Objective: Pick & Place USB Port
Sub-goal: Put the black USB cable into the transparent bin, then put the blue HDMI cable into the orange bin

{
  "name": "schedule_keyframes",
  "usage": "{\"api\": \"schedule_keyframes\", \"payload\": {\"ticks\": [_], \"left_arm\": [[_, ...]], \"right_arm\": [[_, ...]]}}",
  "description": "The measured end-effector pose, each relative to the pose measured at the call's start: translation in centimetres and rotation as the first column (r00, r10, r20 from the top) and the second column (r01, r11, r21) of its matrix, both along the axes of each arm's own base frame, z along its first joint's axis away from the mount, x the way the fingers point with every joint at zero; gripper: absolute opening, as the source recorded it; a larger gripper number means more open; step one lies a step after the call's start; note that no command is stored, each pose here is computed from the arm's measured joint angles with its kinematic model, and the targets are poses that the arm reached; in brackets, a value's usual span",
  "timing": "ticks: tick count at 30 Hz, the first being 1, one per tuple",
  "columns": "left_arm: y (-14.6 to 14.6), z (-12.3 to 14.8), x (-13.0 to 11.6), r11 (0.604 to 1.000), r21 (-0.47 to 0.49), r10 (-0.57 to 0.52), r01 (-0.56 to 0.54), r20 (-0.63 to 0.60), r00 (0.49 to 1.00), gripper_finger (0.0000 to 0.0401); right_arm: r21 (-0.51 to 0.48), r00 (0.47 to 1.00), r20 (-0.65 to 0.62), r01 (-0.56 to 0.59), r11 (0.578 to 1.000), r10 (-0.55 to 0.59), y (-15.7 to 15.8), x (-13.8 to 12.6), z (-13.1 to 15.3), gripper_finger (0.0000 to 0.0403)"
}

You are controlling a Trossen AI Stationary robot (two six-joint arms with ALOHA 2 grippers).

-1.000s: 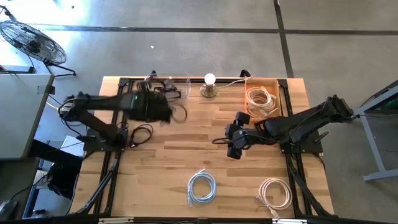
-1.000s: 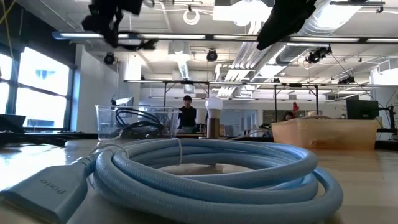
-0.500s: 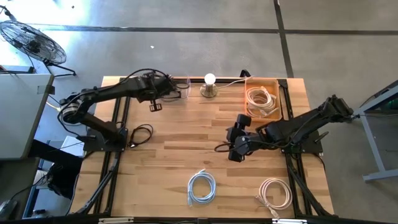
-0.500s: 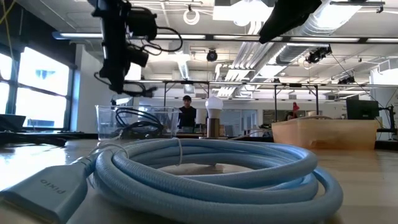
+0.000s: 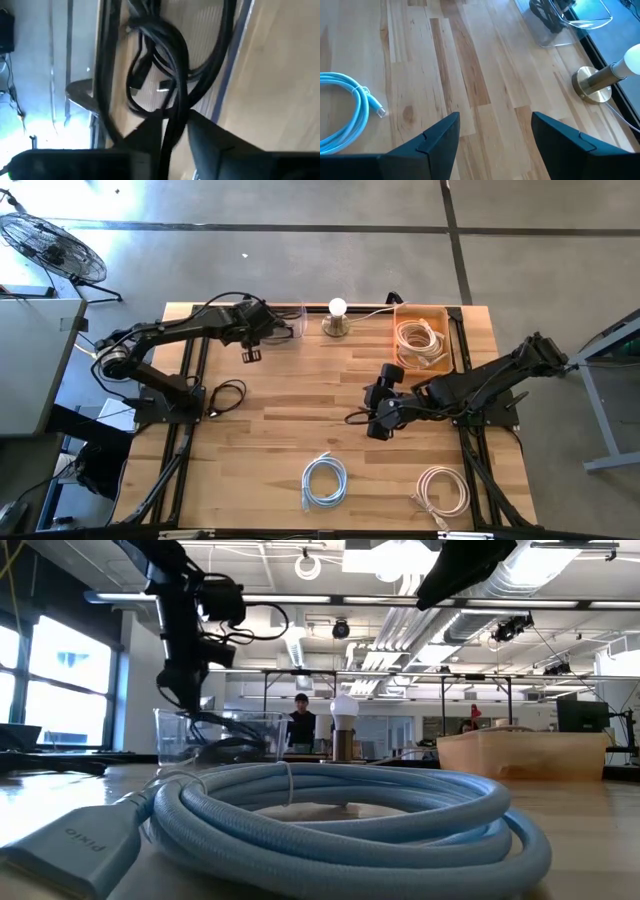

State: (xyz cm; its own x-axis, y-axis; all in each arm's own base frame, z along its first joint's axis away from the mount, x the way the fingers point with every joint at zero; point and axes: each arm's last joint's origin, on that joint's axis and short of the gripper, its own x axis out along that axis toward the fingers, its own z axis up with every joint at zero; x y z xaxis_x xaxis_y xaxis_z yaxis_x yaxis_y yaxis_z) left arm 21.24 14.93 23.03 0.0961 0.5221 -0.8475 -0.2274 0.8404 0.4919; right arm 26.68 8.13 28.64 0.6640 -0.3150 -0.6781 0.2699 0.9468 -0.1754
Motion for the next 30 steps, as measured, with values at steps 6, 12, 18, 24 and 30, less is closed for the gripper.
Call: {"api": "schedule_keyframes", "payload": {"ticks": [6,12,18,24,30], "left_arm": [[0.0,0.1,0.0,1.000,0.006,0.000,0.000,0.001,1.000,0.0163],[-0.9,2.9,1.0,0.994,0.112,-0.020,0.017,0.020,1.000,0.0191],[-4.4,9.0,2.0,0.957,0.273,-0.142,0.096,0.156,0.977,0.0192],[-10.7,12.5,2.0,0.871,0.010,-0.441,0.490,0.452,0.775,0.0193],[-17.2,11.7,2.6,0.735,-0.164,-0.491,0.658,0.542,0.682,0.0193]], "right_arm": [[0.005,1.000,0.002,0.004,1.000,-0.004,0.0,0.0,0.0,0.0239],[0.004,1.000,0.002,0.004,1.000,-0.004,0.0,0.0,0.0,0.0239],[0.001,1.000,-0.001,0.005,1.000,-0.005,0.0,0.0,0.0,0.0239],[0.008,0.998,-0.048,0.037,0.999,-0.037,-0.2,-0.5,-0.4,0.0239],[0.031,0.993,-0.091,0.083,0.996,-0.080,0.0,-1.2,-0.7,0.0239]]}}
